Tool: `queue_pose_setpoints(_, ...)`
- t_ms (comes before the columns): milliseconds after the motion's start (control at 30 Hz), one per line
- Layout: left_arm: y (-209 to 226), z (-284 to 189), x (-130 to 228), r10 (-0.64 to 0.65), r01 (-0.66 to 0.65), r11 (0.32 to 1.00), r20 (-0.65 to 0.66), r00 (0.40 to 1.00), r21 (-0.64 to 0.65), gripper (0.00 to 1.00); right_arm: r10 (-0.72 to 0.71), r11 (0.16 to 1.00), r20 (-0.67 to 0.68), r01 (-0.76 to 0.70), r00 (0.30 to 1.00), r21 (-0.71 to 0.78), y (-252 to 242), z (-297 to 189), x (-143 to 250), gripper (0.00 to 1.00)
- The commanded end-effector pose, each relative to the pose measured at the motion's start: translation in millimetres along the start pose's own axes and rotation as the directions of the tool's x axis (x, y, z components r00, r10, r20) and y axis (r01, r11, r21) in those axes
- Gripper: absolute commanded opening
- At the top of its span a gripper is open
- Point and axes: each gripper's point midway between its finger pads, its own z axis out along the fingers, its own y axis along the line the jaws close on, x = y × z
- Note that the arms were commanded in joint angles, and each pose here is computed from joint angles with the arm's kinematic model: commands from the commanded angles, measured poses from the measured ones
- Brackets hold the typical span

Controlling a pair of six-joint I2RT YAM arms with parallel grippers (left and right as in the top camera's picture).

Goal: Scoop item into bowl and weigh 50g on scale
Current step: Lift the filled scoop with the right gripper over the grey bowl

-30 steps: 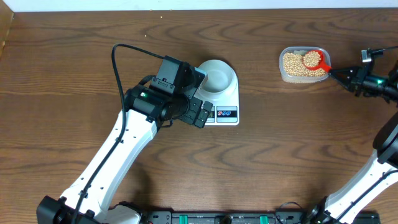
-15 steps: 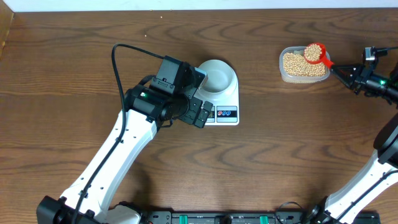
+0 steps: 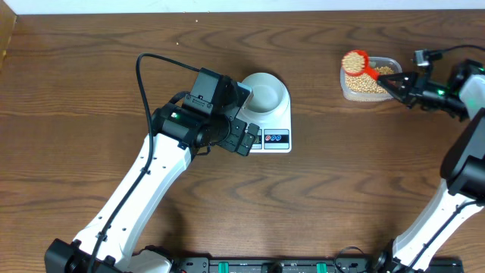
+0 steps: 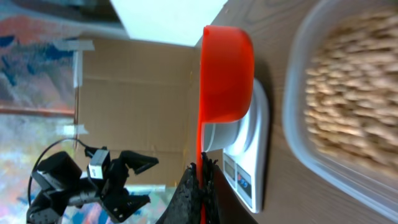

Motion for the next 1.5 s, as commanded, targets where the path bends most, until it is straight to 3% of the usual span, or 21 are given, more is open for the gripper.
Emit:
queue_pose_setpoints(0,-1,2,3,0.014,-0.014,1.000,-0.011,1.000,0.012,1.00,-0.027,0.996,-0.035,0.024,0.999,-0.086,17,23,7,0.01)
queue_pose_setpoints(700,-1,2,3,0.014,-0.014,1.000,-0.011,1.000,0.012,1.00,-0.158,0.984,-0.291,0.127,0.944,-0.124,72,119,67,0.01)
queue_pose_setpoints(1033,-1,2,3,0.014,-0.014,1.000,-0.011,1.000,0.012,0.99,-0.147,0.982,-0.403,0.184,0.904,0.054,52,158,88,0.02)
queue_pose_setpoints(1467,-1,2,3,0.014,-0.014,1.000,-0.011,1.000,0.012,1.00,-0.310,0.811,-0.455,0.482,0.835,0.332,61,177,93,0.02)
